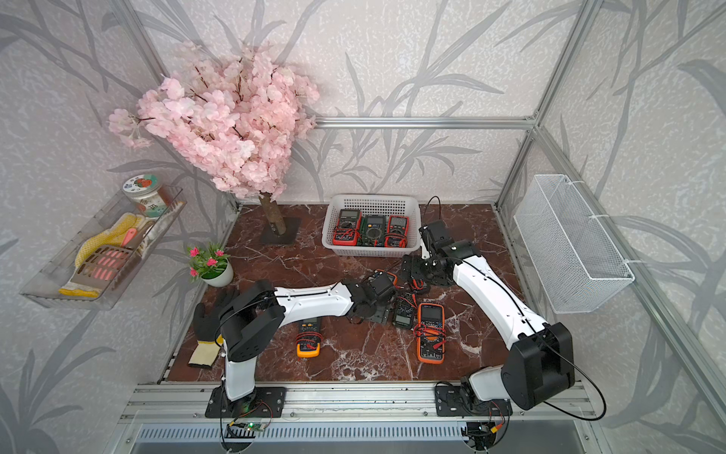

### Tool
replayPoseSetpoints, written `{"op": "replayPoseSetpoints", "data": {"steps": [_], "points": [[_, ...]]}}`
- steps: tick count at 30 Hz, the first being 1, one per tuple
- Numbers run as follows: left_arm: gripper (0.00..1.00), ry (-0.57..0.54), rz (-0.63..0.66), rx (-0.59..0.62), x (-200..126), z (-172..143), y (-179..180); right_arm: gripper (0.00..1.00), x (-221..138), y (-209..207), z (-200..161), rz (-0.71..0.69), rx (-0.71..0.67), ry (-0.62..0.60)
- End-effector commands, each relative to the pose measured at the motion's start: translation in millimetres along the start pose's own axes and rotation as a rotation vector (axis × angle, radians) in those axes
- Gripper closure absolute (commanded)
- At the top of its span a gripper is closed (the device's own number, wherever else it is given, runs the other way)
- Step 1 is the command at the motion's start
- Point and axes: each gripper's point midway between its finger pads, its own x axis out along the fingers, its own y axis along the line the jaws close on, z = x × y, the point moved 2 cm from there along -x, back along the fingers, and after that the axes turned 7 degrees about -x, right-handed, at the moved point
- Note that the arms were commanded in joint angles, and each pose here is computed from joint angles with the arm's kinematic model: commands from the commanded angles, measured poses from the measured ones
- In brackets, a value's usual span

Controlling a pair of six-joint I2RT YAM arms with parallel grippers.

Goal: Put the multimeter into the basket
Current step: Pick up the multimeter from the center of the board, then place the multimeter at the center of the board.

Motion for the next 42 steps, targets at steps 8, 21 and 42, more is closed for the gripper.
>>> {"op": "replayPoseSetpoints", "data": {"steps": [8, 21, 42], "points": [[1.00, -0.103, 0.029, 0.006, -60, 15, 28, 0.01, -2, 2, 1, 0.014, 0.013, 0.001], [1.00, -0.093, 0.021, -0.005, -61, 5, 37, 0.01, 6, 4, 5, 0.021, 0.007, 0.011], [0.41, 0.054, 0.066, 0.008, 14, -30, 34, 0.01, 7, 2, 14, 0.008, 0.003, 0.012]]}}
